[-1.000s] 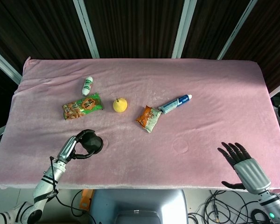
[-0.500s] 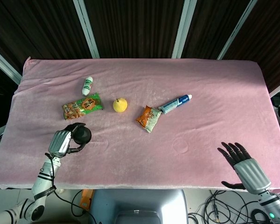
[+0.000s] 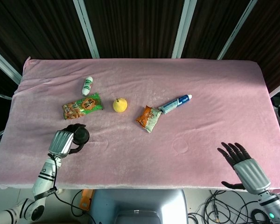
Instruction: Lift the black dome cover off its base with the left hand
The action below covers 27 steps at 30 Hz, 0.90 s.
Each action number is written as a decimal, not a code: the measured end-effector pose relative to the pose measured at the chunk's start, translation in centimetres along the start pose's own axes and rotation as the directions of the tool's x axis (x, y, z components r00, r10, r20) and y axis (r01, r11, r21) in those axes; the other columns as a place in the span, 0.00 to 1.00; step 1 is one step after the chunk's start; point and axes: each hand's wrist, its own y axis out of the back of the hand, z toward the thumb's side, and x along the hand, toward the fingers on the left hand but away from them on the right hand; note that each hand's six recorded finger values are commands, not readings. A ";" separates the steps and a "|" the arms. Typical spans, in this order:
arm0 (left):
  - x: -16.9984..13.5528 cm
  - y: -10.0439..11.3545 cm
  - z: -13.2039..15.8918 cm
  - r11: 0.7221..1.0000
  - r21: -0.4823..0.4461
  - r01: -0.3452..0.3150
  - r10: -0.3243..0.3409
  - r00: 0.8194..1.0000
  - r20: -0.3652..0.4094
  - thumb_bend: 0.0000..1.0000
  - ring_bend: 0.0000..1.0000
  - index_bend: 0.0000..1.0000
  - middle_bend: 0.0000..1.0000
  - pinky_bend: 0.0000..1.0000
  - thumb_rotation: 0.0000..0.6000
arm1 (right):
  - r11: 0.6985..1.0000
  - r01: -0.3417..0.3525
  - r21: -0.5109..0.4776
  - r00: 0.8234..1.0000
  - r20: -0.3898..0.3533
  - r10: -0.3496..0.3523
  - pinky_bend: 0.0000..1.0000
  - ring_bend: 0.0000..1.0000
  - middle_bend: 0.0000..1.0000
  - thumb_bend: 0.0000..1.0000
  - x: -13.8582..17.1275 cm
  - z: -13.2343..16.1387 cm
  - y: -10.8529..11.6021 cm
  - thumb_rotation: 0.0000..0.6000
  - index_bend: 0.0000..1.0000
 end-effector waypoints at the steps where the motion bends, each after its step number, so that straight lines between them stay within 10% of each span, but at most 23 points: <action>1: -0.1 -0.2 0.3 0.997 -0.078 0.018 -0.018 1.000 0.010 0.31 0.59 0.51 0.50 0.55 1.00 | 1.000 0.000 0.000 1.000 -0.001 0.000 0.17 0.05 0.00 0.00 0.0 0.0 0.0 1.00 0.00; 6: -0.4 -0.9 1.6 0.884 -0.460 0.088 -0.073 0.996 0.049 0.31 0.59 0.51 0.51 0.55 1.00 | 1.000 0.001 0.000 1.000 -0.003 -0.001 0.17 0.05 0.00 0.00 0.0 0.0 0.0 1.00 0.00; 11: -0.6 -1.5 2.4 0.804 -0.587 0.100 -0.079 0.995 0.061 0.31 0.59 0.51 0.50 0.55 1.00 | 1.000 -0.002 0.002 1.000 -0.004 0.002 0.17 0.05 0.00 0.00 0.0 0.0 0.0 1.00 0.00; 14: -0.7 -2.1 2.7 0.823 -0.560 0.093 -0.071 0.996 0.060 0.31 0.57 0.51 0.48 0.53 1.00 | 1.000 -0.004 0.005 1.000 -0.009 0.004 0.17 0.05 0.00 0.00 0.0 0.1 -0.1 1.00 0.00; 21: -0.6 -4.4 2.7 0.965 -0.259 0.036 -0.030 0.999 0.030 0.31 0.54 0.50 0.45 0.51 1.00 | 1.000 -0.005 0.005 1.000 -0.008 0.005 0.17 0.05 0.00 0.00 0.0 0.1 -0.1 1.00 0.00; 27: -0.6 -6.3 2.2 0.992 -0.127 0.012 -0.013 1.000 -0.010 0.31 0.49 0.47 0.42 0.49 1.00 | 1.000 -0.006 0.006 1.000 -0.009 0.006 0.17 0.05 0.00 0.00 0.0 0.1 -0.1 1.00 0.00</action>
